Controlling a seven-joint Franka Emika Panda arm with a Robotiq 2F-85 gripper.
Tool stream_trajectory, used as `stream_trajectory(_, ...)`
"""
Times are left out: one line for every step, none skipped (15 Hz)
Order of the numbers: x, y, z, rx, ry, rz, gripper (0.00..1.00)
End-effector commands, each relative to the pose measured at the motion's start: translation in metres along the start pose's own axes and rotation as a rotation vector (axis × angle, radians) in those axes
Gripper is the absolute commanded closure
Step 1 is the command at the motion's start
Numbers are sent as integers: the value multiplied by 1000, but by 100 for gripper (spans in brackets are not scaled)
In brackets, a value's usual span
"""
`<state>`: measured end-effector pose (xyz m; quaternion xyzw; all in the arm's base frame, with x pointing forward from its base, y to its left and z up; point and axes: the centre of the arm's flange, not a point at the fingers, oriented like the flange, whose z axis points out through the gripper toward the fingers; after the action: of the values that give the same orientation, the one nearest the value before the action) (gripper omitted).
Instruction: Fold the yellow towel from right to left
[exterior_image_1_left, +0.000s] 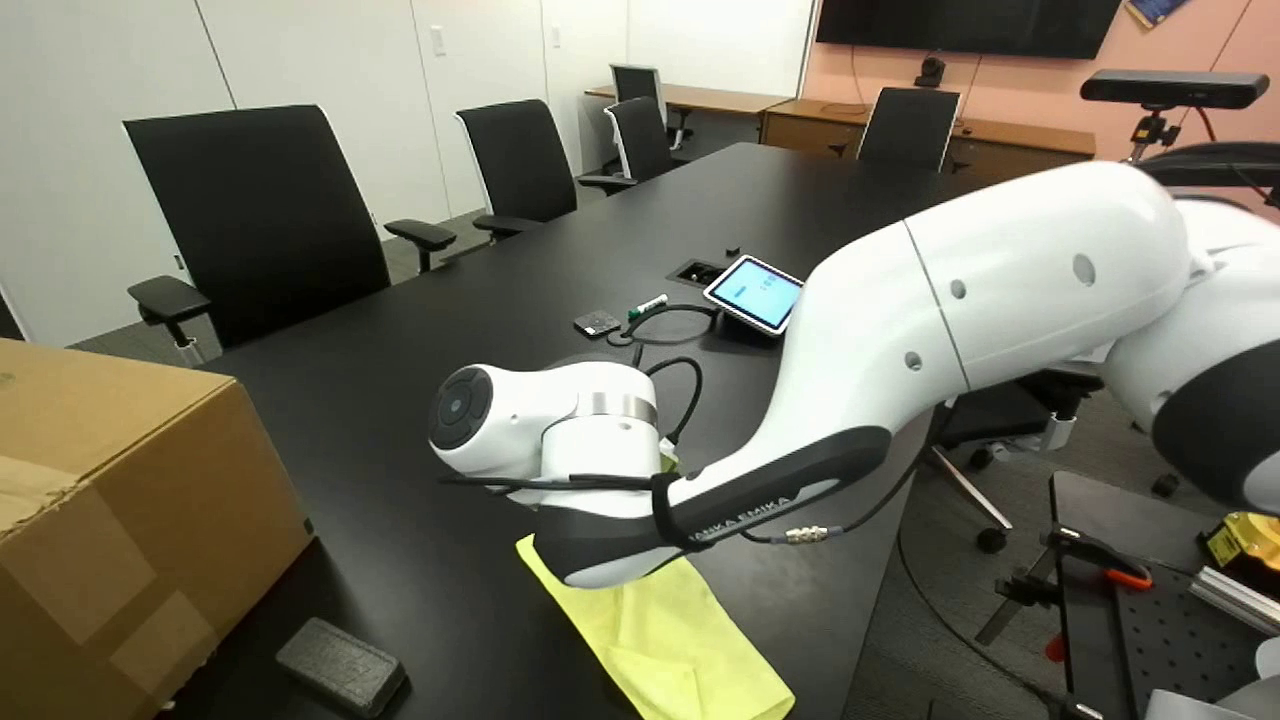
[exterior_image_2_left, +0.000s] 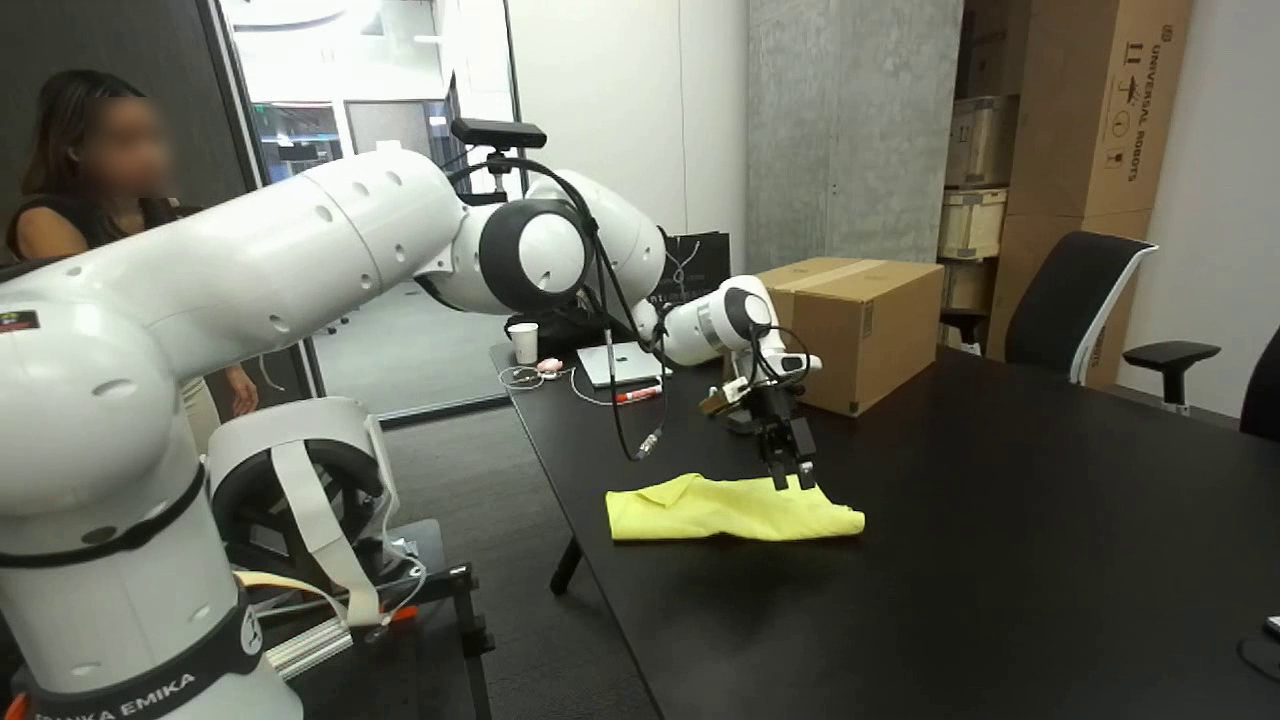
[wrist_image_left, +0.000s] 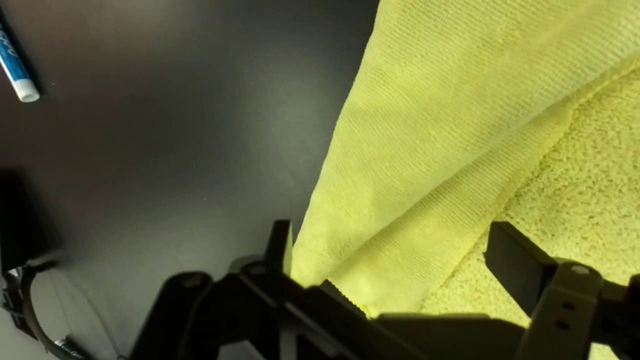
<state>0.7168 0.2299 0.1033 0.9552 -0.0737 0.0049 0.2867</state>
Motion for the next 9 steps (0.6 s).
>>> stream_trajectory(38,-34,-9,-28,-2,13,0)
stream_trajectory(39,-37,-8,-32,1,16,0)
stream_trajectory(39,-38,-11,-31,0,17,0)
stream_trajectory(40,-39,-12,-29,4,17,0)
stream_trajectory(41,-40,-12,-26,8,17,0)
stream_trajectory(42,-41,-11,-25,12,17,0)
stream_trajectory(43,-42,-11,-24,16,16,0)
stream_trajectory(43,-43,-9,-25,17,16,0)
stream_trajectory(44,-44,-7,-24,19,17,0)
